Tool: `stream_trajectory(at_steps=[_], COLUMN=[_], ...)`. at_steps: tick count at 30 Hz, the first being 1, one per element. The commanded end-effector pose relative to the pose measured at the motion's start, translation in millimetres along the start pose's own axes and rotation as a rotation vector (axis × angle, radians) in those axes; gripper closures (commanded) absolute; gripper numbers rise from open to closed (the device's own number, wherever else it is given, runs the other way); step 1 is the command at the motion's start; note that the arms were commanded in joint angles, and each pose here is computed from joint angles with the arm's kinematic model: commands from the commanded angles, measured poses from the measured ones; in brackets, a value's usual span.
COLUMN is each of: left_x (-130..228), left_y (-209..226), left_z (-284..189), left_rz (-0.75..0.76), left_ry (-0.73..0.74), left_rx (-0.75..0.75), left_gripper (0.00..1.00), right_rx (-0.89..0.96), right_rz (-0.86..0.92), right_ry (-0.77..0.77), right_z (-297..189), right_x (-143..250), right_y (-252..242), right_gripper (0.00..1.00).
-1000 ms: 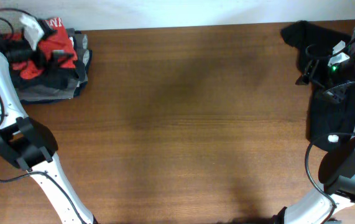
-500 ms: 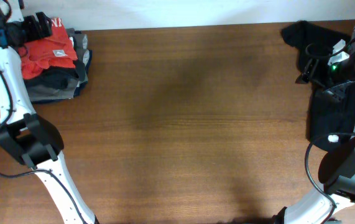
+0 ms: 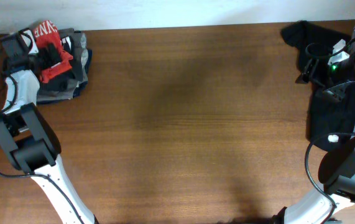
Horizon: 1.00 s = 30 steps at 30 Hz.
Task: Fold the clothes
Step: 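Release the red shirt on the stack and raise the left gripper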
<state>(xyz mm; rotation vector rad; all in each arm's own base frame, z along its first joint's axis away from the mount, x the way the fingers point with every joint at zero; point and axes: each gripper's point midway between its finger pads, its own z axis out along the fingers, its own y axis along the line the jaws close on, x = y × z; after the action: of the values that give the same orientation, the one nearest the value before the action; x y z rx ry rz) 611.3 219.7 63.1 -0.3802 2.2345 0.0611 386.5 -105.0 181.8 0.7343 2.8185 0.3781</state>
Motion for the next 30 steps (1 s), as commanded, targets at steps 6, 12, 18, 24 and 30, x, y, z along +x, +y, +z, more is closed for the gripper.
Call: stream_trajectory(at_steps=[6,12,18,24,30], left_x=[91,2,-73,-99,-82], left_y=[-3,-40,-72,-98,-158], left_z=[25,-26,-98,-167,-203], left_rz=[0.057,0.142,0.171,0.117,0.155], left_ry=[0.186,0.012,-0.151,-0.172,-0.099], left_rx=[-0.013,0.021,0.048,0.126,0.345], left_gripper=[0.01,0.01,0.01,0.01,0.01], right_rx=[0.001,0.001,-0.014,-0.009,-0.019], right_rz=[-0.012,-0.012,-0.073,-0.244,-0.319], right_ry=[-0.011,-0.012,-0.069,-0.205,-0.407], right_z=[-2,-2,-4,-51,-143], right_x=[-2,-3,-17,-41,-48], right_y=[3,3,7,23,51], right_gripper=[0.25,0.25,0.19,0.04,0.0])
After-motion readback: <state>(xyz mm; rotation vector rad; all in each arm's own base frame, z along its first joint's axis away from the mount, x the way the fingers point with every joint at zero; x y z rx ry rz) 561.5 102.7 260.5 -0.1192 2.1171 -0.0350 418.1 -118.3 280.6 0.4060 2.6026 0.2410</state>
